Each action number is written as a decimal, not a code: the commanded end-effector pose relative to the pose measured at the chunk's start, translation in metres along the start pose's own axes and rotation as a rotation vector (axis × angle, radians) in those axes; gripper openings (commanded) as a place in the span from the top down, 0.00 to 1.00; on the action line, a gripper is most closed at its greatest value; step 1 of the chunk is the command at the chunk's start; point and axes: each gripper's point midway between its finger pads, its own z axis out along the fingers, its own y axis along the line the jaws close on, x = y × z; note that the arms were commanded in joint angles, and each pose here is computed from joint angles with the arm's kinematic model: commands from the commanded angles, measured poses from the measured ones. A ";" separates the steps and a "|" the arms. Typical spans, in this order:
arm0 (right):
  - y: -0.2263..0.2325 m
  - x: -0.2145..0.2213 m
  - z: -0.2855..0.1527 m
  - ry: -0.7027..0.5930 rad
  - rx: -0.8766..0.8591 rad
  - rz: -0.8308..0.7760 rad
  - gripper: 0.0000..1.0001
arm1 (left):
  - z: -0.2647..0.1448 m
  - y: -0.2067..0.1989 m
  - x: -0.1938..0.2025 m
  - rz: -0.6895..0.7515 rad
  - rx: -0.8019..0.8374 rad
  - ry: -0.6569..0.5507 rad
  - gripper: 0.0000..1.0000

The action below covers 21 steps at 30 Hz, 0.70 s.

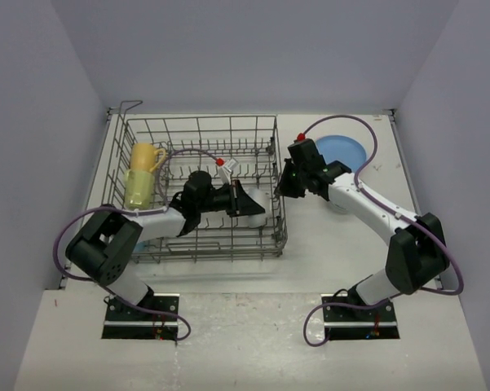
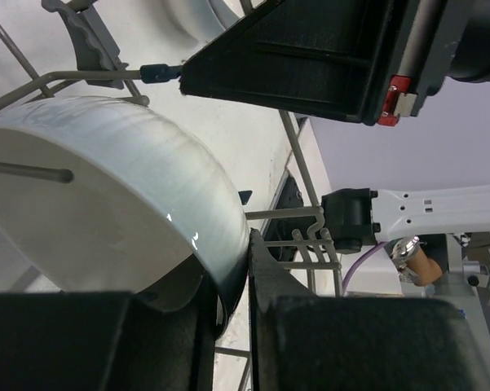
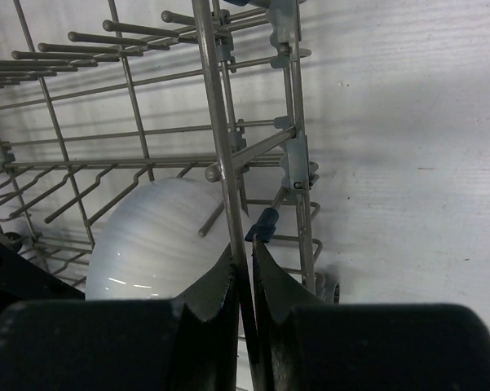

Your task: Unload the mixed dishes from the dish rack

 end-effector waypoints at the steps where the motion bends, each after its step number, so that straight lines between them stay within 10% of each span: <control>1: -0.037 -0.009 0.013 -0.047 0.143 0.114 1.00 | -0.050 -0.154 -0.042 0.362 0.457 -0.164 1.00; 16: -0.029 -0.015 0.012 -0.035 0.074 0.122 0.99 | -0.068 -0.185 -0.064 0.501 0.448 -0.160 1.00; 21: 0.019 -0.065 -0.033 -0.141 -0.053 0.036 0.66 | -0.066 -0.157 -0.082 0.733 0.135 -0.119 1.00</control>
